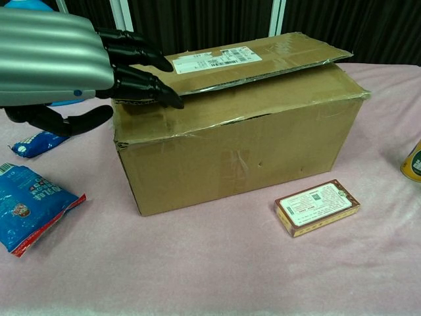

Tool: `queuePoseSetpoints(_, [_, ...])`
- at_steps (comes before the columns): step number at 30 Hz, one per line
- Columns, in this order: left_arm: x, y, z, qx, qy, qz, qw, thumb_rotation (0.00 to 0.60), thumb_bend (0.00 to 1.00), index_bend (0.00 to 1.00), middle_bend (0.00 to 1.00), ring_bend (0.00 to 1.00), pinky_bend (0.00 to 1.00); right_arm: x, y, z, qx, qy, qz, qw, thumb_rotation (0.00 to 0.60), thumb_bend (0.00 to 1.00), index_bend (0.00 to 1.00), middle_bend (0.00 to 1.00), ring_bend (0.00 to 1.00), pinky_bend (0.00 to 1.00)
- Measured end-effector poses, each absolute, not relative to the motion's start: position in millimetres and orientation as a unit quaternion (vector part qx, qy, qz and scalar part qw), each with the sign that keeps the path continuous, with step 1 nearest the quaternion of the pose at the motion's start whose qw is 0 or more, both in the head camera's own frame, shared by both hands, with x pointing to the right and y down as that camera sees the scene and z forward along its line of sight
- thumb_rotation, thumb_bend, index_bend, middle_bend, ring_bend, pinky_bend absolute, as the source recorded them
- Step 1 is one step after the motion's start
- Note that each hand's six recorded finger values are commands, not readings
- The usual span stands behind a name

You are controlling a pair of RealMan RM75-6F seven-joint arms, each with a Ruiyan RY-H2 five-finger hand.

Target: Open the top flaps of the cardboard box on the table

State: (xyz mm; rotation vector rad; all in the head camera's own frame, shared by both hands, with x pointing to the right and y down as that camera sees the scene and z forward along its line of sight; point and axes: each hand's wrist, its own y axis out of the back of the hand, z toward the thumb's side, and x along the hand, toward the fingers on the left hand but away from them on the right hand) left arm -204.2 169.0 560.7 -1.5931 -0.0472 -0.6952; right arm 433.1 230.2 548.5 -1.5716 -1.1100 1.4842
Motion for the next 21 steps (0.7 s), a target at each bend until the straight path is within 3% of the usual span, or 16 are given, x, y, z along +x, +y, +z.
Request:
queuePoseSetpoints(10, [-205,173,572,-0.695,-0.034,-0.311,0.647,0.600,0.73,0.12,0.31,0.00,0.02,433,231,549,-0.607,-0.427,0.573,0.348,0.600,0.32,0.00,0.00,0.00,0.21])
queuePoseSetpoints(21, [-207,157,562,-0.654,-0.008,-0.310,0.690,0.600,0.73,0.12,0.35,0.00,0.02,432,231,549,-0.607,-0.426,0.573,0.349,0.600,0.33,0.00,0.00,0.00,0.21])
